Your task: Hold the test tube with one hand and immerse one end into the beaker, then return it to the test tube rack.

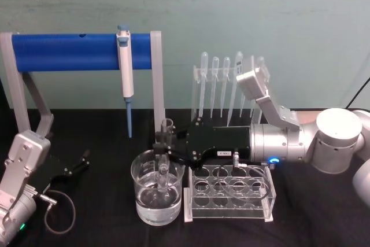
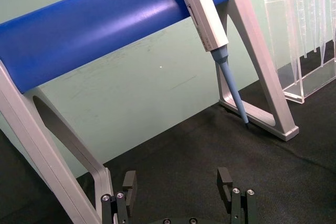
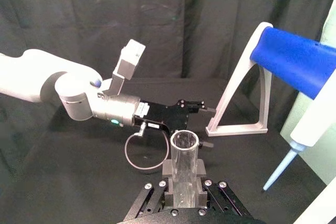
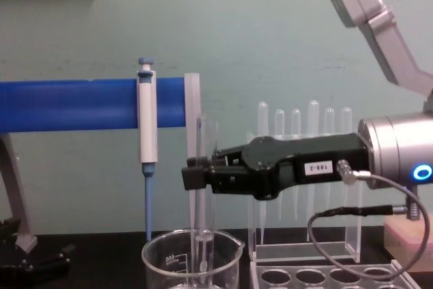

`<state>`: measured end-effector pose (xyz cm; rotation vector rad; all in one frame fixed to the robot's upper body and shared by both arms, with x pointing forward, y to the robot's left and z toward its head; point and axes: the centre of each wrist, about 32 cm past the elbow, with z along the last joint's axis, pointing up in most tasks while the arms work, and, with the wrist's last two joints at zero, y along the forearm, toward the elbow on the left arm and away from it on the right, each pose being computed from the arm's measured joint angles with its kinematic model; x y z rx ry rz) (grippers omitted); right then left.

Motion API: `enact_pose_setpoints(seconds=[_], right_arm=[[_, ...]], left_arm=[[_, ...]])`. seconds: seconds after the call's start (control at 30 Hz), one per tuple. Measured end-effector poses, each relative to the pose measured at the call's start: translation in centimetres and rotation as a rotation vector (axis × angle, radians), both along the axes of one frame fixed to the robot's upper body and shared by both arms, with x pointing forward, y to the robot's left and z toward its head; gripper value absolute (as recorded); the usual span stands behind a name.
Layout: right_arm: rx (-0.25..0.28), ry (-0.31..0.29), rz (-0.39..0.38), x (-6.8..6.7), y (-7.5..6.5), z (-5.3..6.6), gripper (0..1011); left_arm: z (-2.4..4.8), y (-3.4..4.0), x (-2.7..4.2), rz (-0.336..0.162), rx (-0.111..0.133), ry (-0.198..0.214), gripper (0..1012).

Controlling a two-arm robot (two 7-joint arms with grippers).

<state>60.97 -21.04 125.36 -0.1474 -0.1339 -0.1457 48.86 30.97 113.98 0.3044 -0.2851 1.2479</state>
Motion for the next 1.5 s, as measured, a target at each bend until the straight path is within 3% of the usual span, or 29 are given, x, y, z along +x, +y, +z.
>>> enact_pose_setpoints(seconds=[0.27, 1.03, 1.5], right_arm=[[0.000, 0.006, -0.004, 0.0, 0.0, -1.2, 226], [-0.010, -0.013, -0.010, -0.1, 0.5, -3.3, 226], [-0.009, -0.013, -0.011, -0.1, 0.5, -3.4, 225]], left_arm=[[0.00, 0.00, 0.00, 0.000, 0.000, 0.000, 1000], [0.00, 0.00, 0.00, 0.000, 0.000, 0.000, 1000], [0.00, 0.00, 0.00, 0.000, 0.000, 0.000, 1000]])
